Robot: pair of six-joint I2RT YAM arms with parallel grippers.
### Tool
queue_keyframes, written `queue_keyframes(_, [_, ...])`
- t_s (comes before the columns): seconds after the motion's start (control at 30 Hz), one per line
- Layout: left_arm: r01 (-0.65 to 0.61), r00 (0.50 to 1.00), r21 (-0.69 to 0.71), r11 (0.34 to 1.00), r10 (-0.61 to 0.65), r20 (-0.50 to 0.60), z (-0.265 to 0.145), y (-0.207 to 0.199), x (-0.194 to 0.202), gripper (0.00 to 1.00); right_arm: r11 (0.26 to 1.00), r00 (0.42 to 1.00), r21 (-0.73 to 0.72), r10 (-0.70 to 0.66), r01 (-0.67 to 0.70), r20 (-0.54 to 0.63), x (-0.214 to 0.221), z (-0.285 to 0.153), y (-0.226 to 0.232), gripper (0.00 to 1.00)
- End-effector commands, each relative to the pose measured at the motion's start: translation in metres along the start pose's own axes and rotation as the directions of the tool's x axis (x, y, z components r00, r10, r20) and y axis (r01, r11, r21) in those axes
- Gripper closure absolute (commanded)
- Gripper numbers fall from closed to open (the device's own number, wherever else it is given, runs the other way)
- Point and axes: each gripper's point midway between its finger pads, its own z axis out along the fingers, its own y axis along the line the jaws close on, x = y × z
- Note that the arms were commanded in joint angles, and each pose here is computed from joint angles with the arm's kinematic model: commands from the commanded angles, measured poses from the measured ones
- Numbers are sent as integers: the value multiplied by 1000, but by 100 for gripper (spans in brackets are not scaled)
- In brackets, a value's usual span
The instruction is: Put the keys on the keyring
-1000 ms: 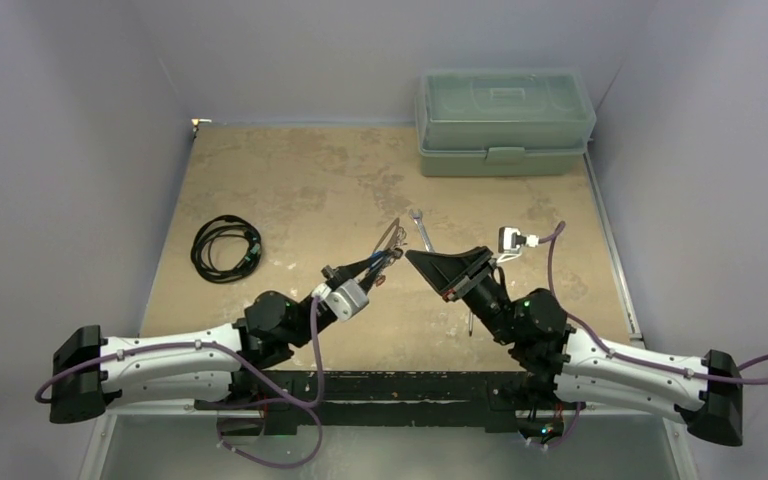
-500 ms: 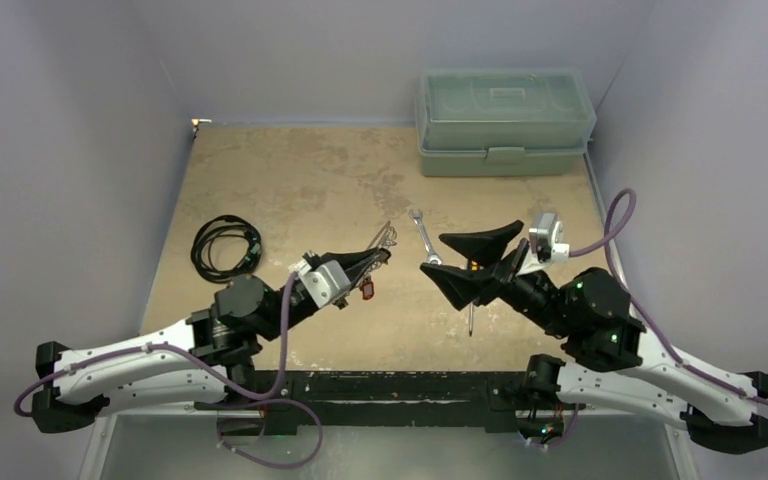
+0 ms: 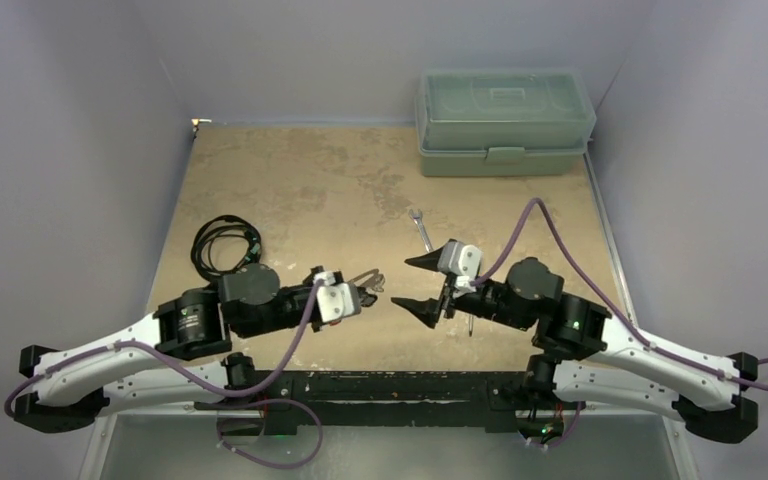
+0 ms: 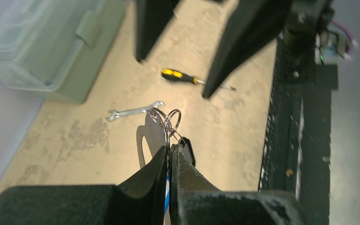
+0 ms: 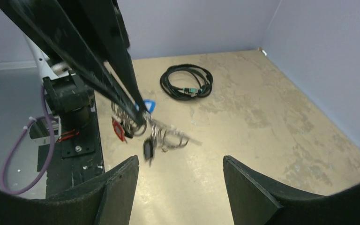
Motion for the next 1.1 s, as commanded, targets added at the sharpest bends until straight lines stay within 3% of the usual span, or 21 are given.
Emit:
queue_keyframes(0.0, [-40, 996, 187, 982, 54, -69, 7, -34, 24, 100, 996, 987, -30, -84, 89, 138, -37, -19, 2, 31])
queue_keyframes(0.2, [-36, 997, 327, 944, 58, -58, 17, -63, 40, 100, 982, 974, -127, -110, 137, 195, -40, -27, 21, 34])
queue_keyframes(0.33, [-14, 997, 353, 936, 39, -64, 18, -67, 43, 100, 955, 989, -267, -103, 127, 102, -16, -14, 44, 39])
queue_keyframes(0.57, [11, 1000, 362, 932, 0, -30, 16, -68, 45, 100, 927, 996, -367, -92, 81, -13, 12, 4, 61, 52])
queue_keyframes(0.7, [25, 999, 368, 929, -11, -41, 20, -69, 48, 100, 923, 997, -377, -80, 71, -8, 11, 3, 64, 66])
queue_keyframes(0.9, [63, 997, 378, 923, -44, -58, 25, -66, 52, 100, 911, 996, -412, -65, 34, -62, 22, 6, 70, 68])
queue_keyframes(1.07, [79, 996, 386, 919, -59, -63, 27, -66, 54, 100, 909, 990, -417, -69, 12, -123, 37, 13, 72, 77])
